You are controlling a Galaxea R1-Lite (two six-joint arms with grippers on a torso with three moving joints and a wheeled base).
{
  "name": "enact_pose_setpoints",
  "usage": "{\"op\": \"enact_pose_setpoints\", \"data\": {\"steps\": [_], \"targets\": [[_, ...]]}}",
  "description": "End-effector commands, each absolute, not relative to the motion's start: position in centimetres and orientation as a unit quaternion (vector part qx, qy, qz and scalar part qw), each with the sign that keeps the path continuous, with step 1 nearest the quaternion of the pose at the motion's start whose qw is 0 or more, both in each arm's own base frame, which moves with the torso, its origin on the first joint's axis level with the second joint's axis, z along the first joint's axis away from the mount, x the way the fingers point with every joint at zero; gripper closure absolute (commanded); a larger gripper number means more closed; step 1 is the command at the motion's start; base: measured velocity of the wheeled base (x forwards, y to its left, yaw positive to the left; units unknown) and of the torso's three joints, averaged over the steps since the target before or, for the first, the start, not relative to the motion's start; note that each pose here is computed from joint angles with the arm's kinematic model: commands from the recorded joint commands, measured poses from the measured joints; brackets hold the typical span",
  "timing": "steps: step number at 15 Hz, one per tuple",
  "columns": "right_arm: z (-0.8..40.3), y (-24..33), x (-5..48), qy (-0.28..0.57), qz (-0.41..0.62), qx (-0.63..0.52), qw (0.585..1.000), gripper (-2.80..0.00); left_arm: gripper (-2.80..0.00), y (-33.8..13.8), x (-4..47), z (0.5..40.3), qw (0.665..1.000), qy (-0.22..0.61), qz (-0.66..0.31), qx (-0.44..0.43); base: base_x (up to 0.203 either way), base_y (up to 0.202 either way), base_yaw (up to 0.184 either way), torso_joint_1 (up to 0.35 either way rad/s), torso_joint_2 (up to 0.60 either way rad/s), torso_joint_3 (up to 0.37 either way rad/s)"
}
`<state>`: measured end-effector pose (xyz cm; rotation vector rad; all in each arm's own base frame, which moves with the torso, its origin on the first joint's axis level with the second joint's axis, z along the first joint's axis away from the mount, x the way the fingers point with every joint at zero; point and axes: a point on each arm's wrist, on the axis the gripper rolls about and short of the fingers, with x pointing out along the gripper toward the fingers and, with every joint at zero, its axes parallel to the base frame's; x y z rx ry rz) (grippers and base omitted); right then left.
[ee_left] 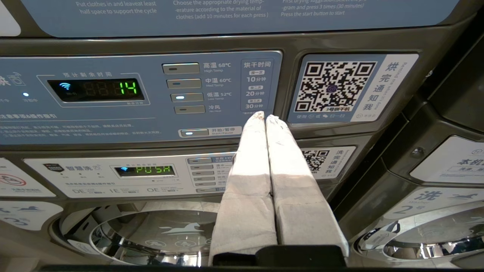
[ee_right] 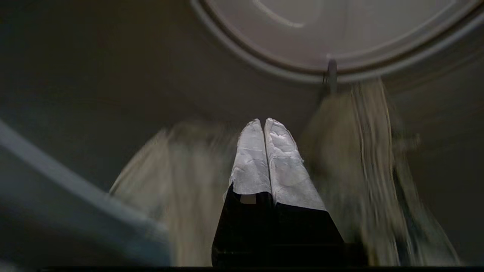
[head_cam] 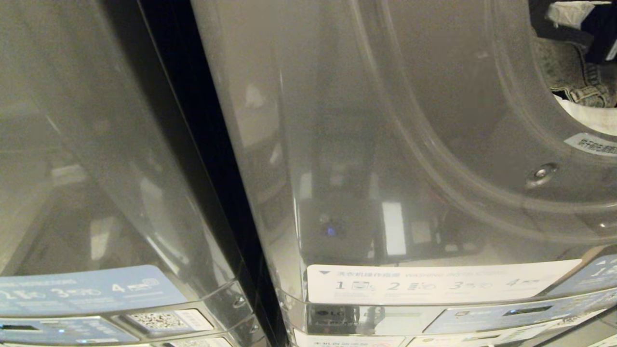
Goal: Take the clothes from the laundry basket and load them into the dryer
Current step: Put the clothes in the dryer
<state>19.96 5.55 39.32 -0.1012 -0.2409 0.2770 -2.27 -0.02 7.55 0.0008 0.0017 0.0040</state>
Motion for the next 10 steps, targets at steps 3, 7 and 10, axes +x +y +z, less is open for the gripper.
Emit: {"op": "enact_pose_setpoints", "data": {"steps": [3,7,10], "targets": [[41.2,5.5,23.8,-0.145,0.112,-0.051,0.982,0.00,0.00,0.0,-2.3,7.6,1.000,0.001,0.003,0.000,0.000,0.000,0.000,0.000,0.00,0.000],[42.9,3.5,21.7,-0.176,0.076,-0.059,0.980,0.00,0.00,0.0,-2.3,7.6,1.000,0.001,0.003,-0.002,0.000,0.000,0.000,0.000,0.00,0.000],[42.6,2.3,20.2,-0.176,0.043,-0.122,0.976,0.00,0.00,0.0,-2.3,7.6,1.000,0.000,0.003,-0.002,0.000,0.000,0.000,0.000,0.00,0.000]]}}
